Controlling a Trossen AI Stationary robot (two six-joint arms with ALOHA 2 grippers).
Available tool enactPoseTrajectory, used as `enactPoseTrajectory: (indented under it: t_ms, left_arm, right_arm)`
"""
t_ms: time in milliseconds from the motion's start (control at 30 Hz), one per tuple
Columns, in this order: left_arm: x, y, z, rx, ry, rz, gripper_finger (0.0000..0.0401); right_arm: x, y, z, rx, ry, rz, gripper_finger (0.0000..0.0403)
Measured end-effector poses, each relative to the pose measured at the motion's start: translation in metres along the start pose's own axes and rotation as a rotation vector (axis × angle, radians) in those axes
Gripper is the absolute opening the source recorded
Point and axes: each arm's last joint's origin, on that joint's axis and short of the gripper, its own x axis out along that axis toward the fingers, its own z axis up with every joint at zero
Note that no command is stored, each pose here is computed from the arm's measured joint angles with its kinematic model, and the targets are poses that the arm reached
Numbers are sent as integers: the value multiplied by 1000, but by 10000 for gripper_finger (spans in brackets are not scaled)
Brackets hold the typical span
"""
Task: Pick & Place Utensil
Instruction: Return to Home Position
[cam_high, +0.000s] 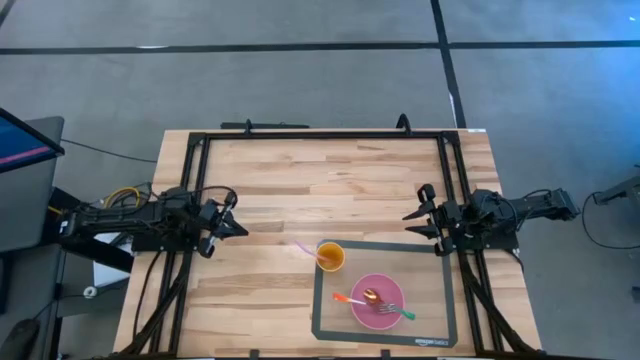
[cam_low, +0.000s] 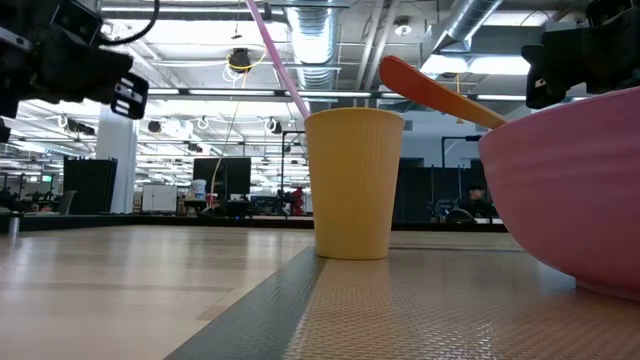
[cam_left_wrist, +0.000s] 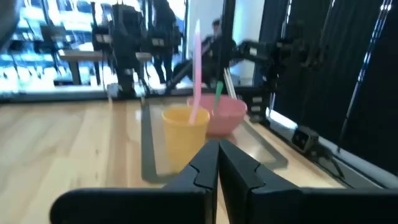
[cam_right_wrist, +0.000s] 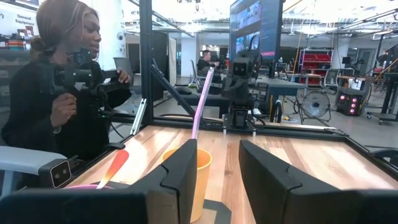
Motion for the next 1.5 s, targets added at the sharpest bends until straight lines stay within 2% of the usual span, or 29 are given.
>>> enactPoseTrajectory:
  t_ms: [267,1333,1500]
  left_arm:
    - [0,0,-8,-7,74,15,12]
    - [0,-2,-7,-33,69,-8,12]
    - [1,-1,-7,-32,69,20,12]
  right_arm:
    - [0,0,0,0,0,0,113]
    - [0,0,0,0,0,0,113]
    - [0,0,0,0,0,0,113]
